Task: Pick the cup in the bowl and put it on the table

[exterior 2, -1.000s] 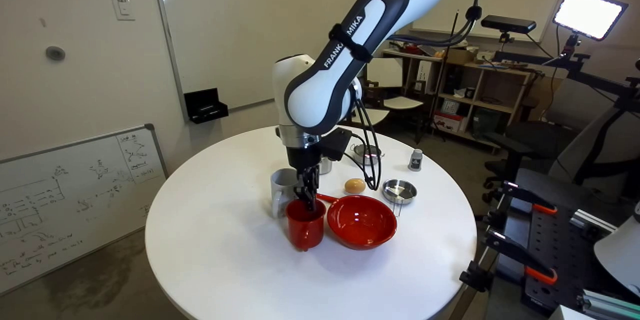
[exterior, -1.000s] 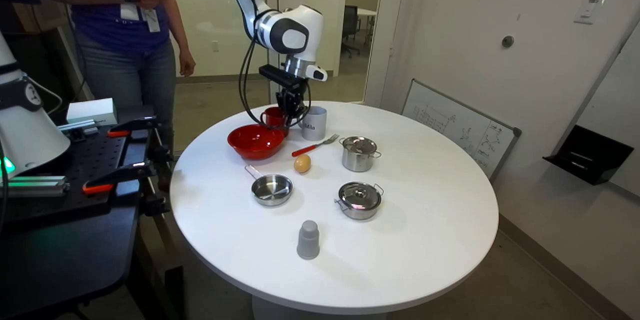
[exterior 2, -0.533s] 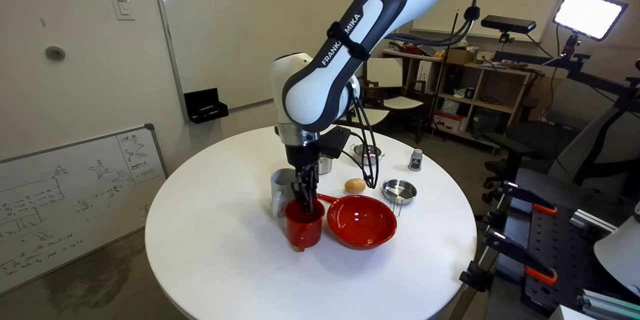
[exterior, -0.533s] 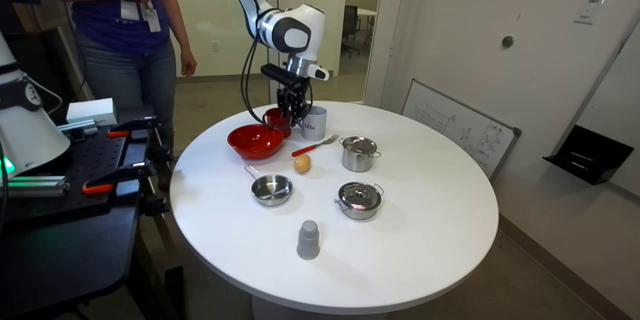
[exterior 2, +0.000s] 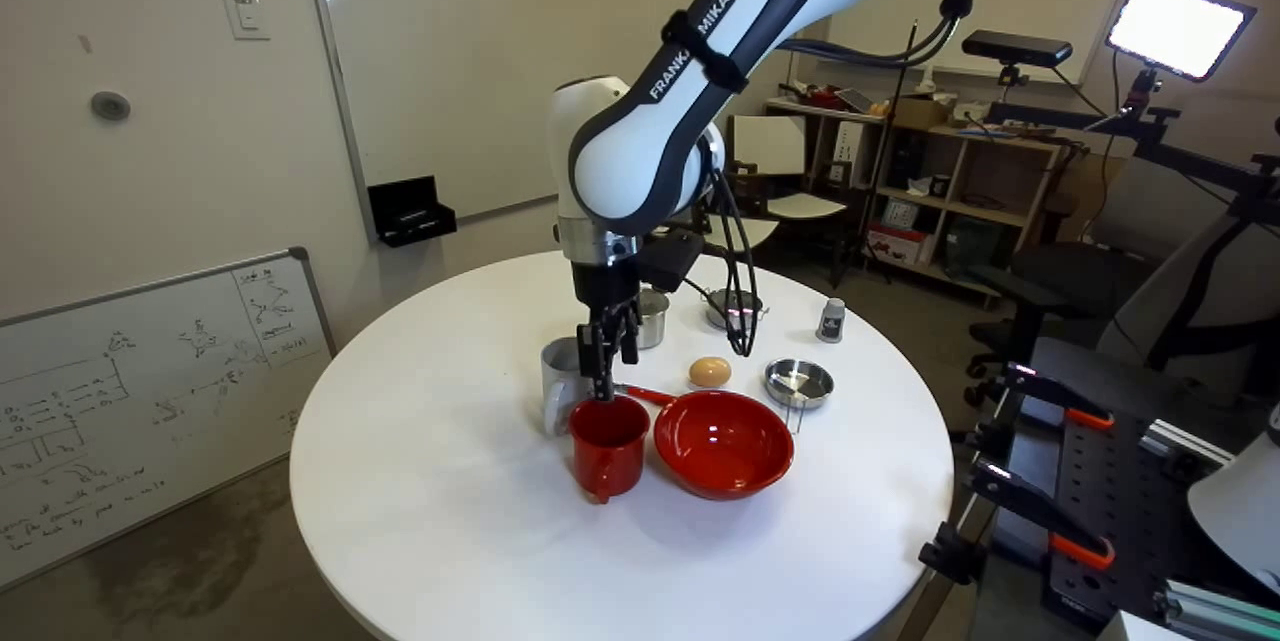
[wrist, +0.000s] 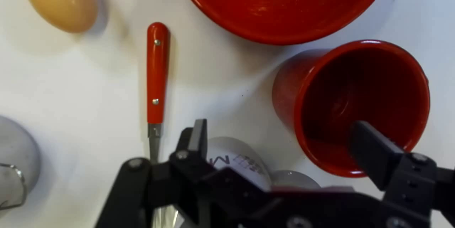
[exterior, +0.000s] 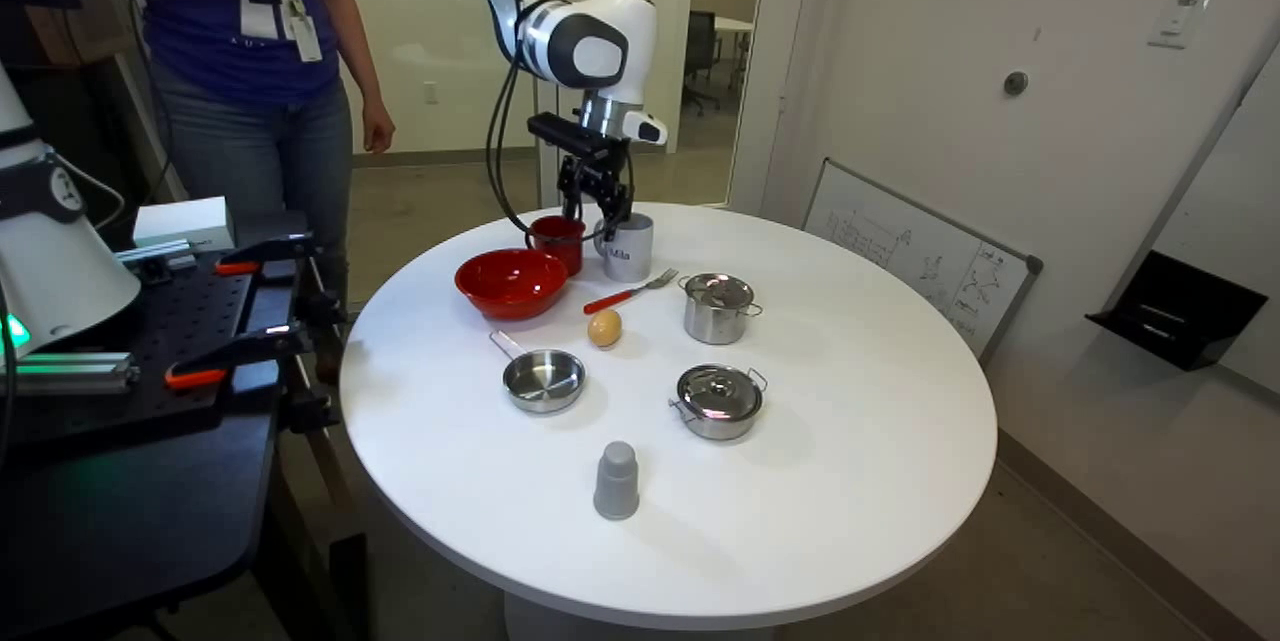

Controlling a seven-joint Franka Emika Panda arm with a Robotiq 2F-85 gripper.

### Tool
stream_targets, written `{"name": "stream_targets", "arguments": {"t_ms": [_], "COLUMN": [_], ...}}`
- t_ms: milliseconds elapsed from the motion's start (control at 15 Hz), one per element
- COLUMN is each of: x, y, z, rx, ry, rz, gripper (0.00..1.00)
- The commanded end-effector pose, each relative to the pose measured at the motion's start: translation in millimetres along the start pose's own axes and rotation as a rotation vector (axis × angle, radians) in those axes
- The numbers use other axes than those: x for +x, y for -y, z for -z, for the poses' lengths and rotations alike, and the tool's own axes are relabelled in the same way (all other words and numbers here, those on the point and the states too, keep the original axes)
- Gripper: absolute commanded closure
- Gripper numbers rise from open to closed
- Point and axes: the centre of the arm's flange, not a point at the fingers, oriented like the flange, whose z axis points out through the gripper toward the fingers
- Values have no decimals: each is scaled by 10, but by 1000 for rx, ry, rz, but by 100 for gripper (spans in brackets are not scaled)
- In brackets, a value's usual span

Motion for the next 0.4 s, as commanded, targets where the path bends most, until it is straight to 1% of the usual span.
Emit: {"name": "stream_targets", "arguments": {"t_ms": [0,133,200,333], "x": [-300,-384,-120,-142], "y": [20,15,-47,-48], "z": [536,769,517,634], "rx": [-30,-56,-30,-35], "ry": [-38,-58,-48,-59], "rz": [-64,-101,-63,-66], "gripper": [0,0,0,0]}}
